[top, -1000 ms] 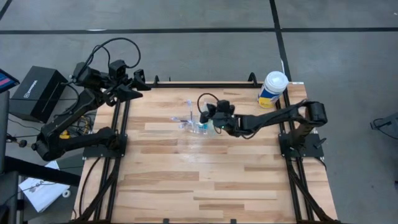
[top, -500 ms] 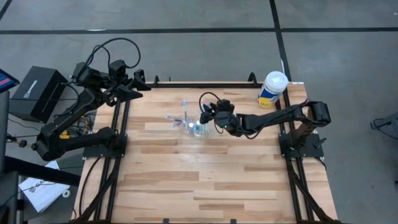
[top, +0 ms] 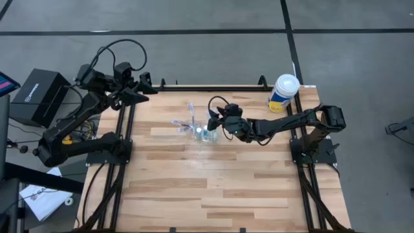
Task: Pick & Place toothbrushing station
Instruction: Put the green toothbrush into the transparent organizer, then return to Home Position
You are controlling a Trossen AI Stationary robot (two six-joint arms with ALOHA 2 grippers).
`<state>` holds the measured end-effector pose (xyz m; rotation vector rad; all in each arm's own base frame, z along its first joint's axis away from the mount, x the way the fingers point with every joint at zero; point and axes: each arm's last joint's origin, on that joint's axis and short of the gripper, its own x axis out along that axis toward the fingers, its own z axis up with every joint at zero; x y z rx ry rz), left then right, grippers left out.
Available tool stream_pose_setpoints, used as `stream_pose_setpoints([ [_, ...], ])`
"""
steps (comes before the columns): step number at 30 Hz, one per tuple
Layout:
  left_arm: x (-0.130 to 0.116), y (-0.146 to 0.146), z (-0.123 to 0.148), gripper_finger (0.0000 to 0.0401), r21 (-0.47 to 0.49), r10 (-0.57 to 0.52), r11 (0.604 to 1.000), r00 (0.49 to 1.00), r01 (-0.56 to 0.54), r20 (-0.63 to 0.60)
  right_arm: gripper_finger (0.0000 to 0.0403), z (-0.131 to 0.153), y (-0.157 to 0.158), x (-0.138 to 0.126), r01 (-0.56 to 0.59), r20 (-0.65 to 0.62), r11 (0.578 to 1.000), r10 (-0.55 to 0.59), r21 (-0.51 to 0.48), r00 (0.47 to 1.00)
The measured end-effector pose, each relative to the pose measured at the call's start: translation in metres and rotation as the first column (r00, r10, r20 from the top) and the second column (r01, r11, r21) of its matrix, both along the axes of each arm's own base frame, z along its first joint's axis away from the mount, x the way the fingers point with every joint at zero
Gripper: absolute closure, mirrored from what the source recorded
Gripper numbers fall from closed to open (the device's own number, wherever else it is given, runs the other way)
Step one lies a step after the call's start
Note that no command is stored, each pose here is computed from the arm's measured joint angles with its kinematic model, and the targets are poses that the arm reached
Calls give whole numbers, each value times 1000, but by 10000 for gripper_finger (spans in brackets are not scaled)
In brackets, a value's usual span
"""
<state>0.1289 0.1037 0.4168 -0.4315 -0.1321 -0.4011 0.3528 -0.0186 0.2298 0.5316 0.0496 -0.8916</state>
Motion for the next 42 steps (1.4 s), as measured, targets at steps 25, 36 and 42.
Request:
stream_pose_setpoints([
  [25,-60,-3,40,226,21,380,921,910,-388,166,211,147,48,-78,-214,231,962,250,-171,940],
  [36,-73,-33,49,219,335,225,901,956,-277,185,207,145,74,-130,-272,8,939,280,-211,960],
  [42,-89,-50,43,219,351,363,839,908,-417,210,213,124,90,-181,-247,13,932,260,-266,966],
])
